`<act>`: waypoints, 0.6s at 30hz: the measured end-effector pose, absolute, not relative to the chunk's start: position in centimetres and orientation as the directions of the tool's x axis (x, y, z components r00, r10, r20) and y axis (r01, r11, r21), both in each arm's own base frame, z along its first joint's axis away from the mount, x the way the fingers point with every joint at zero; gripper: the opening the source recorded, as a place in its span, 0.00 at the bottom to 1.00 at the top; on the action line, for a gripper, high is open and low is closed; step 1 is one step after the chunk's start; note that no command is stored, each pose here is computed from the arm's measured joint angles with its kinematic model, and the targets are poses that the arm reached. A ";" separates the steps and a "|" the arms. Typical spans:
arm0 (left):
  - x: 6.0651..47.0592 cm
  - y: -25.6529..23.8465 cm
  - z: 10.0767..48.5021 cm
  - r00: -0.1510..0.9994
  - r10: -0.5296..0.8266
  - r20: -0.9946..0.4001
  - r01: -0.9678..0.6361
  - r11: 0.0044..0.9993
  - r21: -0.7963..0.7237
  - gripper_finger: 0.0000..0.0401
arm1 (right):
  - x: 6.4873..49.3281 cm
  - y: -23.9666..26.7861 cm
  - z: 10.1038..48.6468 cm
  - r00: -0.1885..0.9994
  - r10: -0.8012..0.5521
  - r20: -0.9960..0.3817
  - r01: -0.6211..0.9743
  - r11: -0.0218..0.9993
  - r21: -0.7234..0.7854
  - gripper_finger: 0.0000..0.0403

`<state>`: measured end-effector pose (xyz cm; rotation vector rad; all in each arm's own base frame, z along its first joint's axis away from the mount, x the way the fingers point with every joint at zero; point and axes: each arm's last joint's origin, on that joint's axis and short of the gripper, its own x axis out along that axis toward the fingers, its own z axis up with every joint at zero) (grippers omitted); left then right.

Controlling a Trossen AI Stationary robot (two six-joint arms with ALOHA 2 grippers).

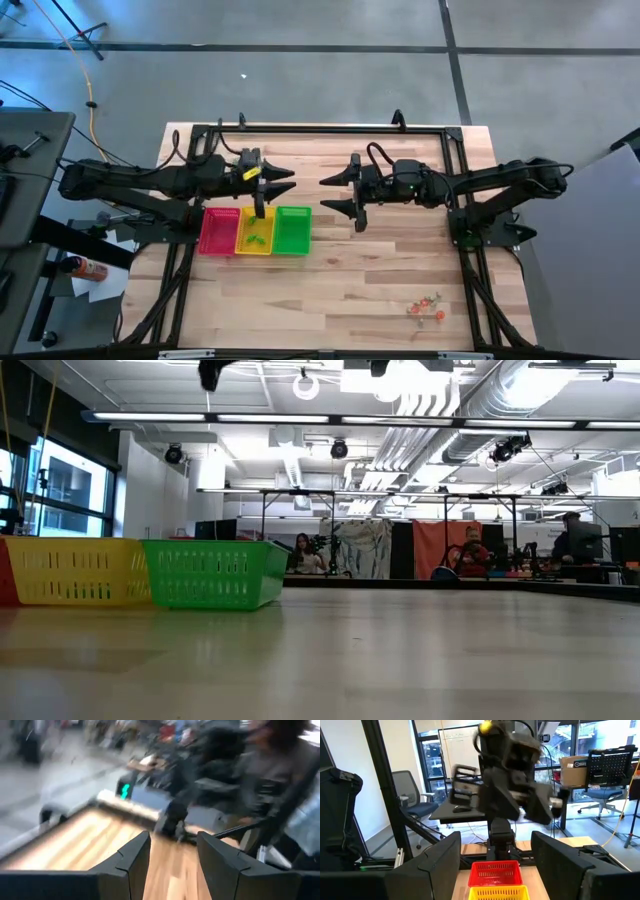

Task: Sort Halloween decoration
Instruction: Put the green skeleton toy into the yellow bin

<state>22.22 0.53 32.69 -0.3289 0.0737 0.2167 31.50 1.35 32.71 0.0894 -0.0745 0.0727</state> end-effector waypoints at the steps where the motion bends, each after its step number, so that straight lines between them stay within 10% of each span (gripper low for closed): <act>1: 22.1 1.0 32.3 0.957 0.235 -0.172 -0.281 0.902 -0.327 0.38 | 31.5 1.4 32.7 0.995 0.069 0.077 -0.076 0.993 0.087 0.59; 10: 18.2 8.4 27.6 0.343 0.443 -0.828 -0.826 0.561 -0.042 0.38 | 31.5 1.3 32.5 0.996 0.067 0.061 -0.074 0.989 0.128 0.59; 18: 15.5 13.8 20.1 -0.002 0.251 -0.968 -0.918 0.383 0.101 0.38 | 31.5 1.3 32.4 0.997 0.066 0.048 -0.074 0.981 0.177 0.59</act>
